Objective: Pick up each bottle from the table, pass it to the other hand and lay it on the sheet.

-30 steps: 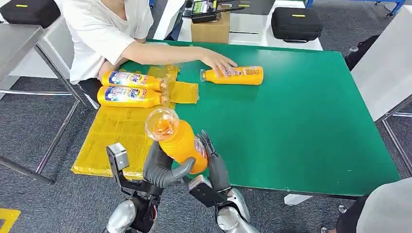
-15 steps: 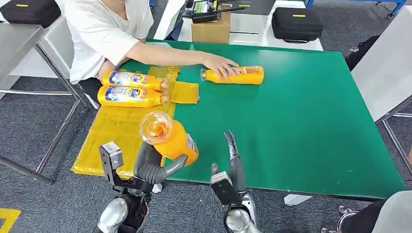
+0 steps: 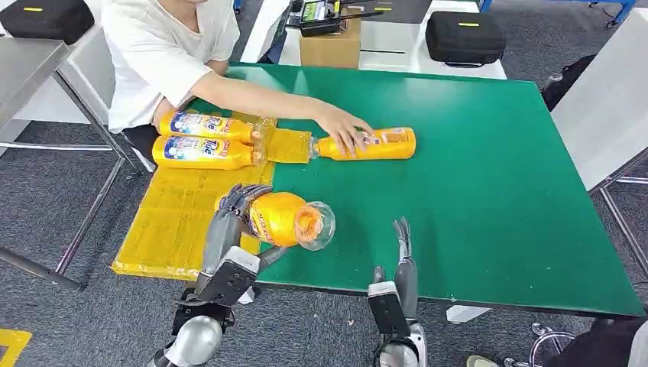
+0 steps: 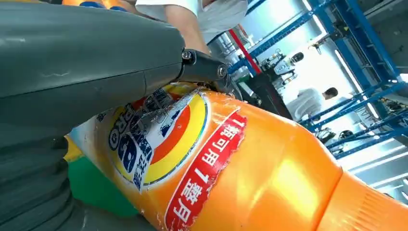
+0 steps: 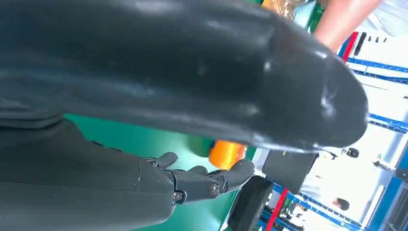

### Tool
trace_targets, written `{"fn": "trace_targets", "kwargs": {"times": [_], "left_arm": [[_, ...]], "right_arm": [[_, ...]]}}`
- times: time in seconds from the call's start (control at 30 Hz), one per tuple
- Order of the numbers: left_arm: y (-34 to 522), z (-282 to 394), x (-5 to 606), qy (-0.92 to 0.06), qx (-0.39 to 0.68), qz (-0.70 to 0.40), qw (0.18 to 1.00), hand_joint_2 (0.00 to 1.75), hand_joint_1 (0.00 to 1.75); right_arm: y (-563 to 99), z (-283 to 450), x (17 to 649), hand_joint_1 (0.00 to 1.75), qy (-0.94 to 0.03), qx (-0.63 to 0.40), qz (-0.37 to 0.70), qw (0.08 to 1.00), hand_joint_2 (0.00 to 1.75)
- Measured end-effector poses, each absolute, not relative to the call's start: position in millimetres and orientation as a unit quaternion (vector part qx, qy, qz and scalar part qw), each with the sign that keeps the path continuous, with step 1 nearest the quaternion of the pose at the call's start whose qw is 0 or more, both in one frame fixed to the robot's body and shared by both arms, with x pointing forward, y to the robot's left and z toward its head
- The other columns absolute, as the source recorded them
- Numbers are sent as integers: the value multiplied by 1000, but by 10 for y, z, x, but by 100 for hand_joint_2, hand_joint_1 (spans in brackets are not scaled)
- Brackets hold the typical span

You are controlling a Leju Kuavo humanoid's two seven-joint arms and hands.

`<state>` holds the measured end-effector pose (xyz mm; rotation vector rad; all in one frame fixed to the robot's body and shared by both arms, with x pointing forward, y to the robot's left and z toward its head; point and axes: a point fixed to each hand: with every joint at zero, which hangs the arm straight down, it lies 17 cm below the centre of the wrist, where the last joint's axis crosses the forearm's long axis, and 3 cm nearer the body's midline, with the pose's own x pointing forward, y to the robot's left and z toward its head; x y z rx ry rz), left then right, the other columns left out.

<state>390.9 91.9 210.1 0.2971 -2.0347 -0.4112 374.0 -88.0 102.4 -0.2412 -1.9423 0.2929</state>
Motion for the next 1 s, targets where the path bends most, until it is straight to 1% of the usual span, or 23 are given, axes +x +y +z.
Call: {"fn": "trace_targets", "kwargs": {"times": [0.17, 0.3, 0.4, 0.53, 0.73, 1.0], "left_arm": [[905, 2026, 3935, -833, 132, -180, 507, 175, 175], [1044, 1851, 4094, -804, 209, -215, 514, 175, 175], [1295, 1702, 4344, -770, 279, -242, 520, 175, 175], [1730, 1406, 4726, -714, 340, -271, 549, 175, 175], [2110, 1070, 4977, -651, 375, -294, 591, 175, 175], [2867, 631, 5322, -547, 419, -335, 643, 175, 175]], "right_arm": [[-926, 1068, 3707, 0, -822, -102, 116, 548, 0], [-933, 1128, 3622, 0, -820, -79, 99, 558, 0], [-853, 1231, 3559, 0, -824, -56, 103, 554, 0], [-740, 1340, 3524, 0, -829, -32, 111, 548, 0], [-693, 1381, 3493, 0, -831, -22, 113, 544, 0], [-660, 1411, 3432, 0, -830, 1, 108, 547, 0]]}}
